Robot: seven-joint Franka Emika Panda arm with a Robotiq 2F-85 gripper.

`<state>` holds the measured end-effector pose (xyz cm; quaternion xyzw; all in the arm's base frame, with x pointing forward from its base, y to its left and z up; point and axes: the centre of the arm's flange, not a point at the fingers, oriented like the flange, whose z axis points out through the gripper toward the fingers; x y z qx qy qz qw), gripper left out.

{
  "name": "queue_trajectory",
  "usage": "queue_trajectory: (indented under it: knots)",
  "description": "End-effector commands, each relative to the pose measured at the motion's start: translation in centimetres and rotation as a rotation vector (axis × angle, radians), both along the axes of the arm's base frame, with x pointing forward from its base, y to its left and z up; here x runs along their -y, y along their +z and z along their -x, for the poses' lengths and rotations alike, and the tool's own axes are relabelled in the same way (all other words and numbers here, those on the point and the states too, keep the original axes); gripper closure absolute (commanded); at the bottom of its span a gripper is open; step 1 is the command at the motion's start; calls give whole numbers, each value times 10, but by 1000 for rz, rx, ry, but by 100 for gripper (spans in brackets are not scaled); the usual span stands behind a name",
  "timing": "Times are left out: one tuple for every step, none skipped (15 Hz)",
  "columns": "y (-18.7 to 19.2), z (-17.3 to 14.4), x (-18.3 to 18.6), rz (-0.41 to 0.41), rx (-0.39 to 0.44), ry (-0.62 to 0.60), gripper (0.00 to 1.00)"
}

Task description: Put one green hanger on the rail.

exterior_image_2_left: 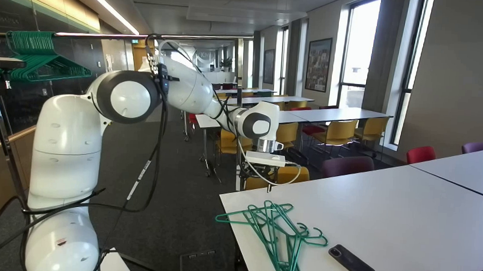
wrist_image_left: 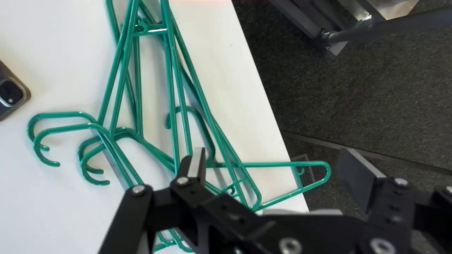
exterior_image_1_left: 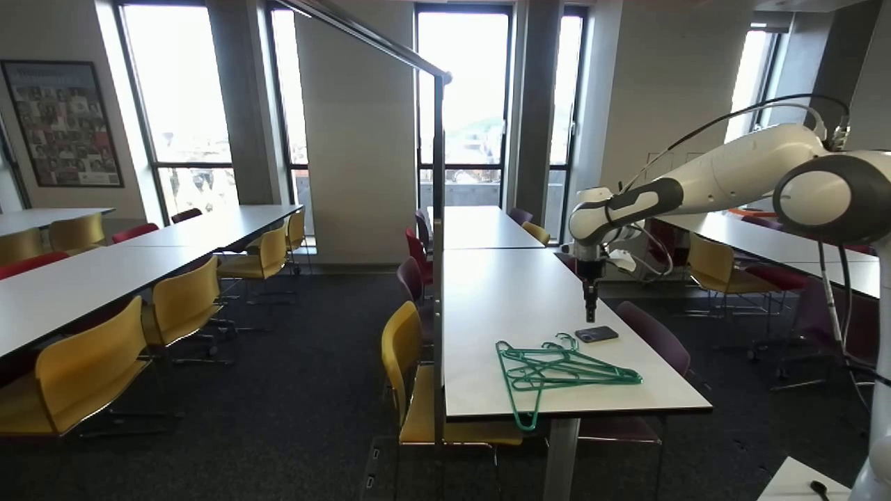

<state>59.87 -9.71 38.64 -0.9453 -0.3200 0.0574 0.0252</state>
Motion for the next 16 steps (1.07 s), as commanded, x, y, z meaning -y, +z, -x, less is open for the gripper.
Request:
queue_trajectory:
  knots:
    - [-12,-41,1,7,6,23,0]
    - [-18,-46,-4,12,-13,33,0]
    - [-18,-23,-5,6,-7,16,0]
    - [-24,-28,-7,6,-12,22,0]
    - [-29,-33,-9,6,-16,26,0]
    - [-32,-35,-10,6,-17,28,0]
    - [-33,-37,-10,6,-17,28,0]
    - [-32,-37,-9,7,-14,27,0]
    - [-31,-37,-8,7,-12,26,0]
    - [-30,-38,-8,7,-11,25,0]
    - [-30,-38,-8,7,-10,25,0]
    - [-31,-38,-10,28,-7,27,0]
    - [-33,-38,-12,39,-4,32,0]
    - [-37,-38,-15,47,-3,36,0]
    - [-43,-40,-17,55,-5,38,0]
    - [-49,-41,-19,65,-13,37,0]
